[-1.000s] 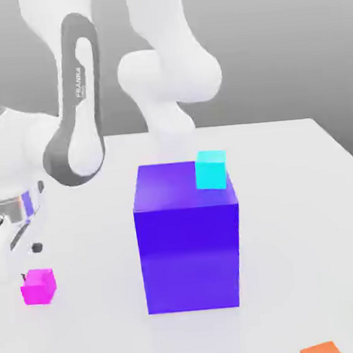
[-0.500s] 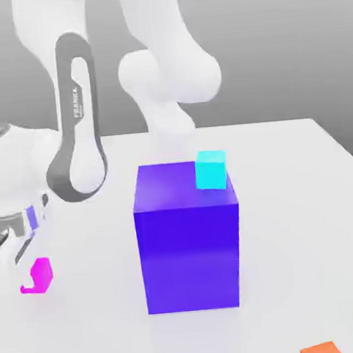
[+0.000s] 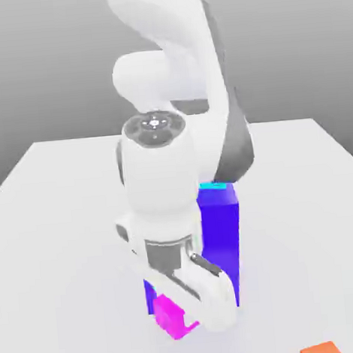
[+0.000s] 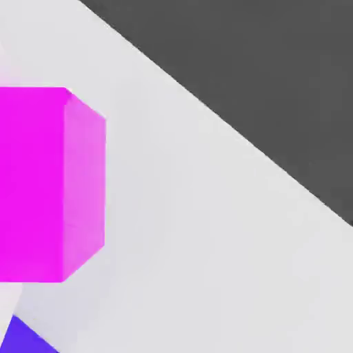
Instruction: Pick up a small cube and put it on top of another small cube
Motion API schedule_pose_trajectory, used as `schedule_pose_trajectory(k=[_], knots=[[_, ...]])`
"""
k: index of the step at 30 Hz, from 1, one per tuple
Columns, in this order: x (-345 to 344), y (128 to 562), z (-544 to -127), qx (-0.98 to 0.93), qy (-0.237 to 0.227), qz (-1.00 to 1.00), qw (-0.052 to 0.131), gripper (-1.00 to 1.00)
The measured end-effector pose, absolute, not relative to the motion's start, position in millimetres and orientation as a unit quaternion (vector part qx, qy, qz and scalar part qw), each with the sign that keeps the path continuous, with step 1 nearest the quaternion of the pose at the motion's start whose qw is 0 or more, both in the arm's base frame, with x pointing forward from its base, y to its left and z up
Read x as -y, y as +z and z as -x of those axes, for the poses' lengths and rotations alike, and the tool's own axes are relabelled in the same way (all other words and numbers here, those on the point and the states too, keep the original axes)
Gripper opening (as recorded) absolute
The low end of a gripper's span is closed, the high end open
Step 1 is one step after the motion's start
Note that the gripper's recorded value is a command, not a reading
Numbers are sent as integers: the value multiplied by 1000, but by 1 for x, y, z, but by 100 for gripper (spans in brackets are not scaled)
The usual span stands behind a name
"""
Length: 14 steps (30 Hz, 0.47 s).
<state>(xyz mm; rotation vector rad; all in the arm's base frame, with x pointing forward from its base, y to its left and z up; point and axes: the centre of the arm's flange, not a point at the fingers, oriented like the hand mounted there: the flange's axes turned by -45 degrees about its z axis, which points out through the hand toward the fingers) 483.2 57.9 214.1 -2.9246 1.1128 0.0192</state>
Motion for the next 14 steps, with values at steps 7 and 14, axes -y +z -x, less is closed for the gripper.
schedule_pose_trajectory(k=[7,14], knots=[[-233,232,-454,-227,2,974,6,-100],[-315,188,-431,-178,0,984,2,100]])
